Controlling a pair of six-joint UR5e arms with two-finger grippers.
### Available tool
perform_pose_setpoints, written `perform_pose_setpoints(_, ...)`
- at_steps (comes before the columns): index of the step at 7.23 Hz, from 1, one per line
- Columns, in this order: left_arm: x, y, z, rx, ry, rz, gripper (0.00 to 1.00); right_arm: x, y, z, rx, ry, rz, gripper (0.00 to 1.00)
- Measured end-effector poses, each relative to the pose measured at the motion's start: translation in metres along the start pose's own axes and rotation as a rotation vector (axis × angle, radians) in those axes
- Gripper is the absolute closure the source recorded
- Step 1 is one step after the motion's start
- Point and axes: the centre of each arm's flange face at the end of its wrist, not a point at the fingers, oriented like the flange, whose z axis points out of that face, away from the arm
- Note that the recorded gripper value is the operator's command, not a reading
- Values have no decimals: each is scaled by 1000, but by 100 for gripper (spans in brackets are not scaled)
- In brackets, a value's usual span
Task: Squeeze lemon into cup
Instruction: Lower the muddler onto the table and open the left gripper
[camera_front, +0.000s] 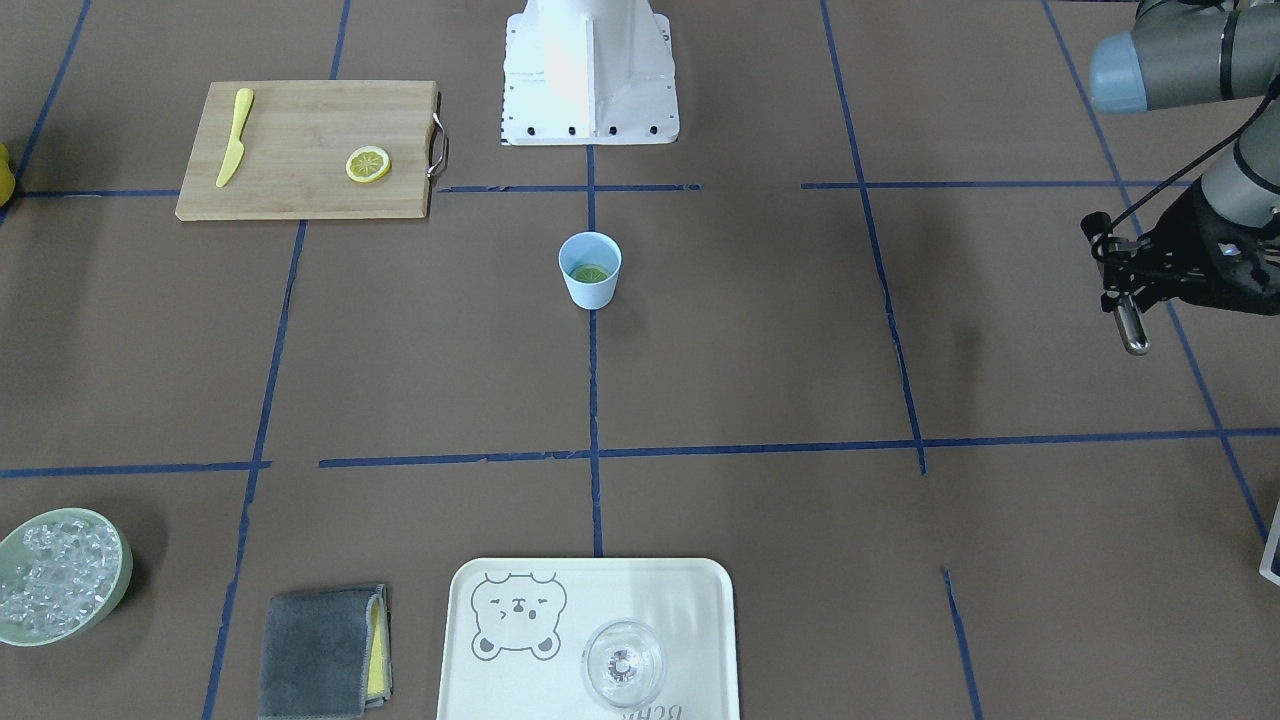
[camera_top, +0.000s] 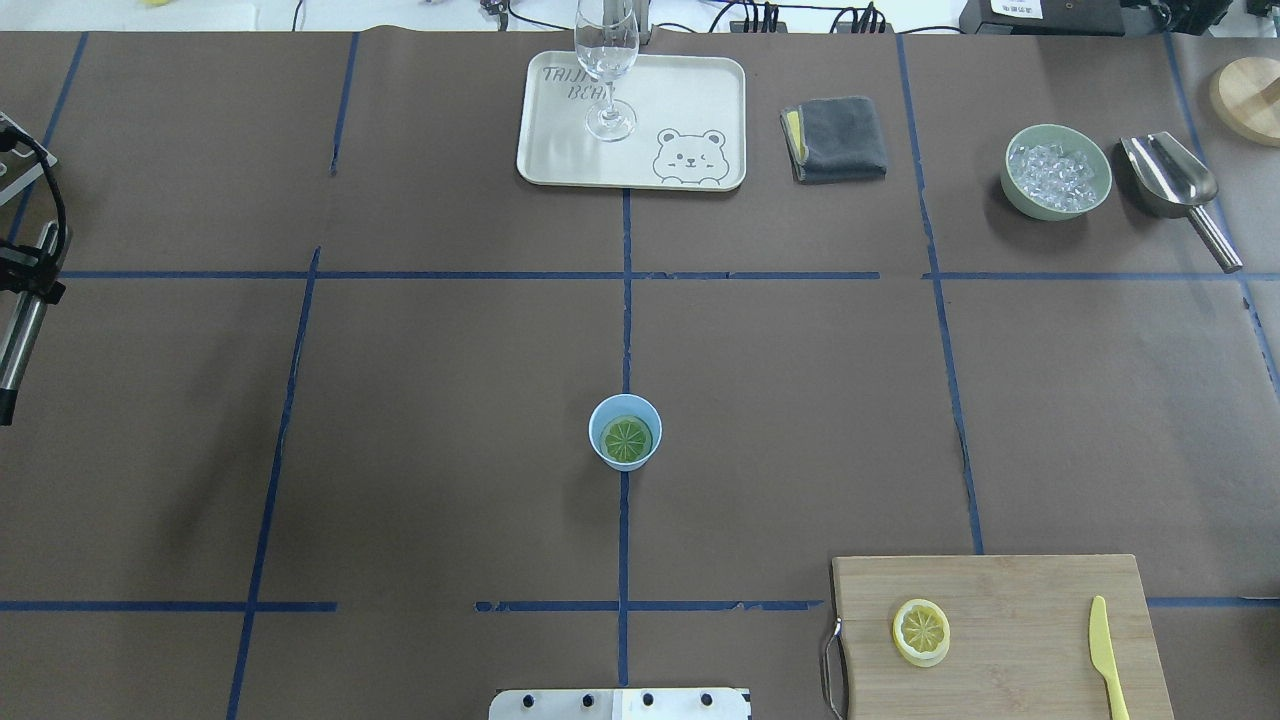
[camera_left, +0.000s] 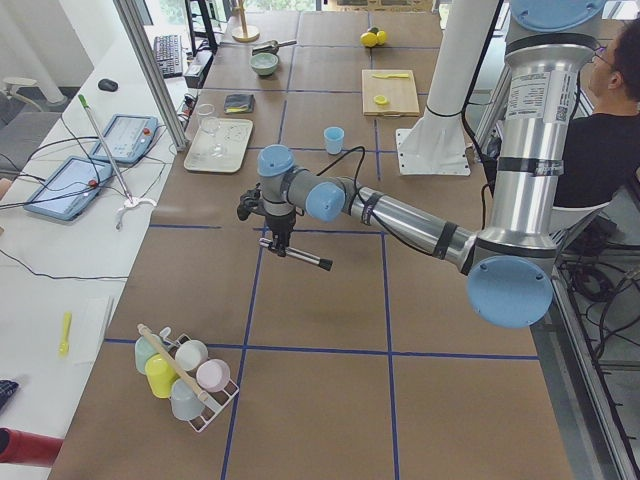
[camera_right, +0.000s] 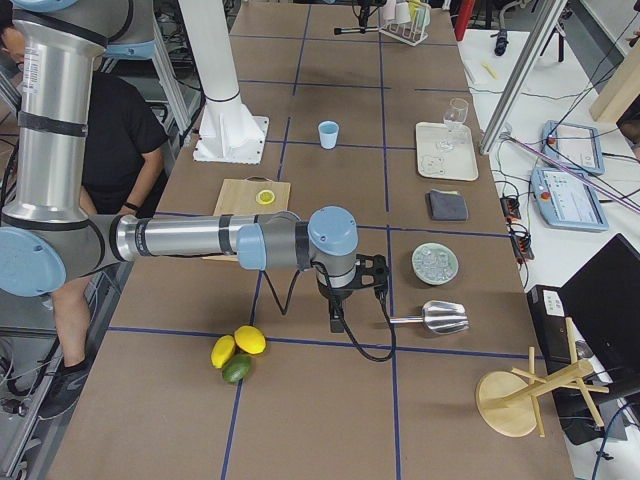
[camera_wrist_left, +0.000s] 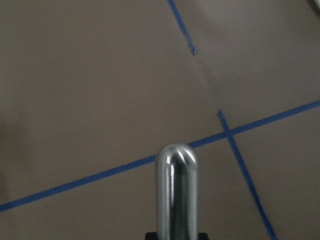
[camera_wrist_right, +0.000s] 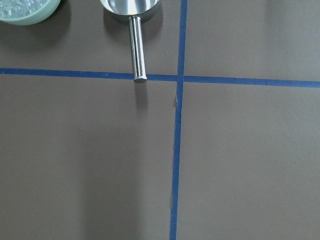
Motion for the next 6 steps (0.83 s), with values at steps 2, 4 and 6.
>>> perform_pose_setpoints(2, -11, -8, 34, -155, 75, -104, 100, 0, -1, -1, 9, 1, -8, 0)
perform_pose_setpoints(4, -20, -12, 59, -213, 138, -150, 100, 1, -1, -1, 13, 2, -9, 0)
perform_pose_setpoints(6, -34, -16, 86, -204, 157, -131, 100, 1, -1, -1, 14, 2, -7, 0)
